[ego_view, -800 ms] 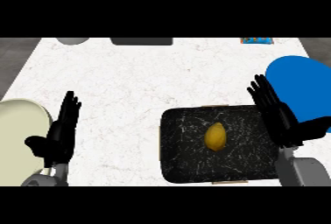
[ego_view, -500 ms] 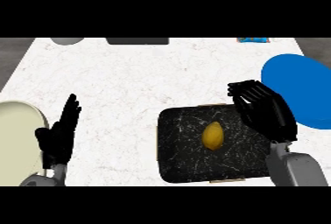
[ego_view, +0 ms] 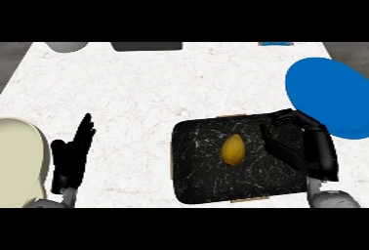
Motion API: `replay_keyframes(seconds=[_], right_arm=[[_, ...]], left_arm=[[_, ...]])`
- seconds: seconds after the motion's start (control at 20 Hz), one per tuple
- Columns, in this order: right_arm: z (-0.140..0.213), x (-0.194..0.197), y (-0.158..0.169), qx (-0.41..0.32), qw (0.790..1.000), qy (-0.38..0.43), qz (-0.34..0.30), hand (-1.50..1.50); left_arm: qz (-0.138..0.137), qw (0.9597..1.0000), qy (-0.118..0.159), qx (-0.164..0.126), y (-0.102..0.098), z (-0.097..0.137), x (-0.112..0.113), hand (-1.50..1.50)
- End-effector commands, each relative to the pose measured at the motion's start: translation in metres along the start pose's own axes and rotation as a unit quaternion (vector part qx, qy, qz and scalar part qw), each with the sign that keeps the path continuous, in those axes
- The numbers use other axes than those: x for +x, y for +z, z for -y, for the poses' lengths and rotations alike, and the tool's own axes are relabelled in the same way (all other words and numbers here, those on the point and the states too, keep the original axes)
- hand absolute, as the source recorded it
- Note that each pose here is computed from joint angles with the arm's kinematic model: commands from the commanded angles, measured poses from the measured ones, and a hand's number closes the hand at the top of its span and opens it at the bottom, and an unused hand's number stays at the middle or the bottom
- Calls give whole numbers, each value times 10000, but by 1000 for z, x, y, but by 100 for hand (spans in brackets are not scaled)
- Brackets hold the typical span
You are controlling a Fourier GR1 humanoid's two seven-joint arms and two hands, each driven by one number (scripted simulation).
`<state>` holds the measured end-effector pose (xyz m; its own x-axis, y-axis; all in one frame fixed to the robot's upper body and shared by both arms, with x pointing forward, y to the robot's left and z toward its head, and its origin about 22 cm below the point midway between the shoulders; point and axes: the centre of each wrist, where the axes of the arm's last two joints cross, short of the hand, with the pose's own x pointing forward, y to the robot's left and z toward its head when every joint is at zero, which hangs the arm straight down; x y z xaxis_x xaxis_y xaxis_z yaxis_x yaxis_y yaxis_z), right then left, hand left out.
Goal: Pick the lemon from the tray and place it in the plate
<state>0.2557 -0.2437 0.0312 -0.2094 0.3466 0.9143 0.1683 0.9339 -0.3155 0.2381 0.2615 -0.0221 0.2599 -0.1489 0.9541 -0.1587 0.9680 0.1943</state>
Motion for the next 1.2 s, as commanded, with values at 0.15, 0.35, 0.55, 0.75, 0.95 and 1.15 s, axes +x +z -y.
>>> replay_keyframes(seconds=[0.15,0.35,0.55,0.75,0.95,1.15], right_arm=[[-38,-37,59,794,9935,-589,573,-150],[-2,-32,46,1283,9859,1005,374,-150],[7,-10,29,1244,9669,2219,206,-150],[11,29,7,1718,9420,2877,-204,-150],[-10,40,13,2606,9098,3124,-824,-150],[-14,51,-1,3073,8875,3207,-1225,-150]], left_arm=[[-65,9996,-75,-247,-6,5,19,0],[-74,9998,-69,-170,6,23,16,0],[-50,9999,-40,-154,-12,10,14,0],[-163,9995,-131,-228,-9,14,15,0],[-109,9998,-60,-140,-5,21,1,0],[-135,9995,-112,-258,-10,16,17,0]])
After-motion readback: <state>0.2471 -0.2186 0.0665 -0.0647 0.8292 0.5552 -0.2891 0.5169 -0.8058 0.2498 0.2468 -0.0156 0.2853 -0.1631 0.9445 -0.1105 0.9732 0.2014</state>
